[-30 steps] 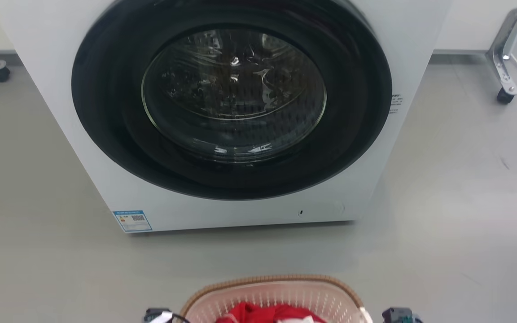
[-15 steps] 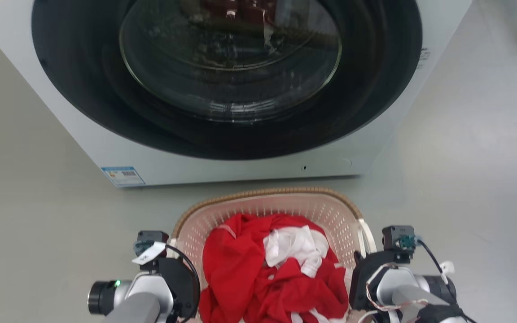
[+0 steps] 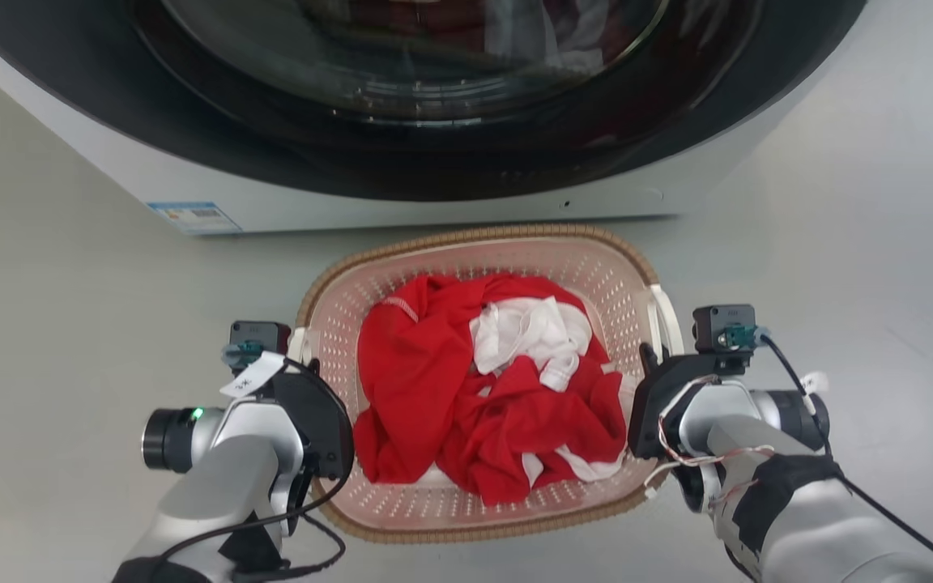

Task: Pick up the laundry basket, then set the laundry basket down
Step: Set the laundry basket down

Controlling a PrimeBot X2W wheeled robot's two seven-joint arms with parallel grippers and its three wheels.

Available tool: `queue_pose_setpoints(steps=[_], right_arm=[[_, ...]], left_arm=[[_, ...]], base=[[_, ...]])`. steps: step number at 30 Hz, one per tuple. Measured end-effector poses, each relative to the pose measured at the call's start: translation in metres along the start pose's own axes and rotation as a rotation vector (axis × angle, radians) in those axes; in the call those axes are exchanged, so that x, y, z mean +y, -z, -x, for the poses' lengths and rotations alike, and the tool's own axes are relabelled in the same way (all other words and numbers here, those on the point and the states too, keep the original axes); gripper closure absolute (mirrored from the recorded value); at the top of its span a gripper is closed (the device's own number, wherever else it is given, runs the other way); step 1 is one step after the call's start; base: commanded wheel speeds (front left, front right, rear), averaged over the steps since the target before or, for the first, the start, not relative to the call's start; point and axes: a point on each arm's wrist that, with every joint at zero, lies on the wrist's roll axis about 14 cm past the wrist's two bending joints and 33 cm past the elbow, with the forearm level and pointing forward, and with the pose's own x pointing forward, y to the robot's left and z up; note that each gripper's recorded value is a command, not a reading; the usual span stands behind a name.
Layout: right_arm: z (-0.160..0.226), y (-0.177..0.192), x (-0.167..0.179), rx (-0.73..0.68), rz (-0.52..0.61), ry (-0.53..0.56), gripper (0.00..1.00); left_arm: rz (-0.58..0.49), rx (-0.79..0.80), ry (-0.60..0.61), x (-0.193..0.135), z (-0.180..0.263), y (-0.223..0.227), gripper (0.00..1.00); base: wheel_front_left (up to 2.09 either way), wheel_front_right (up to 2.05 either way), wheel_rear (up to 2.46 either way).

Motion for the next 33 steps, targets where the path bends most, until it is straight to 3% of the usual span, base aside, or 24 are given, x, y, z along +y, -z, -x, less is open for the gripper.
queue_pose_setpoints(steps=[21, 33], right_arm=[[-0.099, 0.012, -0.02, 0.055, 0.022, -0.002, 1.0], [-0.119, 0.045, -0.022, 0.1, 0.012, -0.012, 1.0]], left_arm=[[-0.016, 0.063, -0.016, 0.017, -0.09, 0.009, 1.0], [-0.012, 0.104, -0.032, 0.026, -0.109, 0.033, 1.0]], base=[[0.0, 0.0, 0.0], [0.0, 0.0, 0.0]])
